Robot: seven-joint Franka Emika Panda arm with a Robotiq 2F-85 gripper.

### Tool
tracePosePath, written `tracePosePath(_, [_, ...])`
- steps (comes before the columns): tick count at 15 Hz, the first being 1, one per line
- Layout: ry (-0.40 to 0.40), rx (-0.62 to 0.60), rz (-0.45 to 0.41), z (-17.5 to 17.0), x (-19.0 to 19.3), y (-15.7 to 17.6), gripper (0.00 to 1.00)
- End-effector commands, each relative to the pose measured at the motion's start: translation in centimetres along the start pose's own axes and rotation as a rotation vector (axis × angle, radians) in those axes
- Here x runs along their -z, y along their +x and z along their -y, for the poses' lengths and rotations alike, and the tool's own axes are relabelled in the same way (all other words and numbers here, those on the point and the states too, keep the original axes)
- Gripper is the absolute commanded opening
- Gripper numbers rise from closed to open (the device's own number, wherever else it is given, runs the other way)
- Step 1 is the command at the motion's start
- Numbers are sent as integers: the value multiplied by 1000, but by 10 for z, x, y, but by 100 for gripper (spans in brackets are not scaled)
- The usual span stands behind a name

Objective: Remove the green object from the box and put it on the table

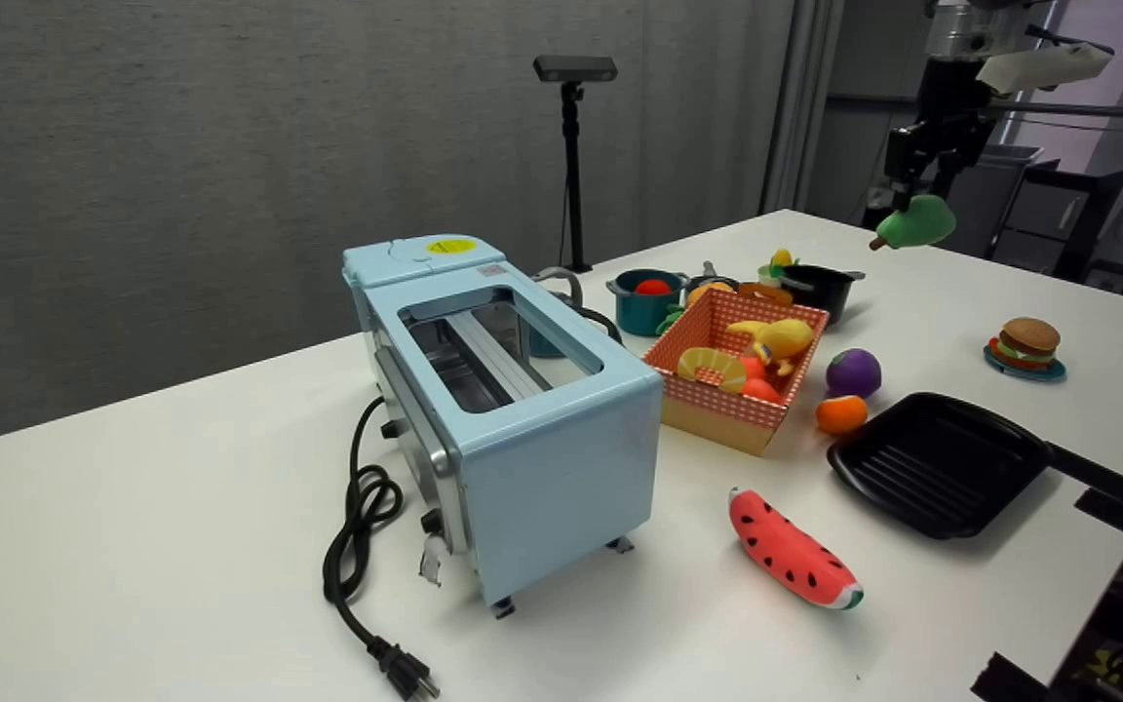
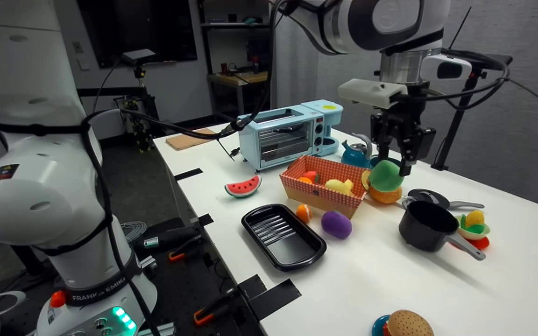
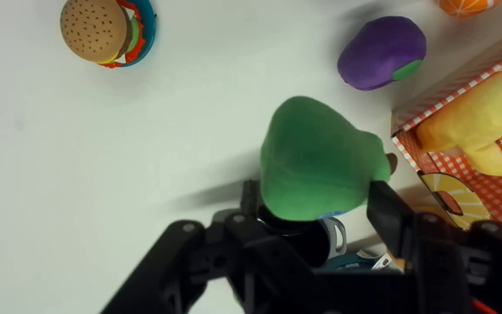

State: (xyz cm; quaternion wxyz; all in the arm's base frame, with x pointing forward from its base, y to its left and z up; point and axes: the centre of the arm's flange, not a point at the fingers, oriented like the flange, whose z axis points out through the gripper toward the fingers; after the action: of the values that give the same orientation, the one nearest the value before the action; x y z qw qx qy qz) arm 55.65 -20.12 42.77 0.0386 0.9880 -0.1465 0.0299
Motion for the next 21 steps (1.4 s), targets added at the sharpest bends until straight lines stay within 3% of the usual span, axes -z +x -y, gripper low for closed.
tracePosePath(1, [26,22,-18,2,5,-16,98])
tracePosePath(10, [40,62,10,28,-9,-25,100])
tracePosePath(15, [98,131,136,59,-10,-41,100])
tracePosePath(16, [62,106,108,50,-20,-25,100])
tracePosePath(21, [63,108,119,52,-24,-25,100])
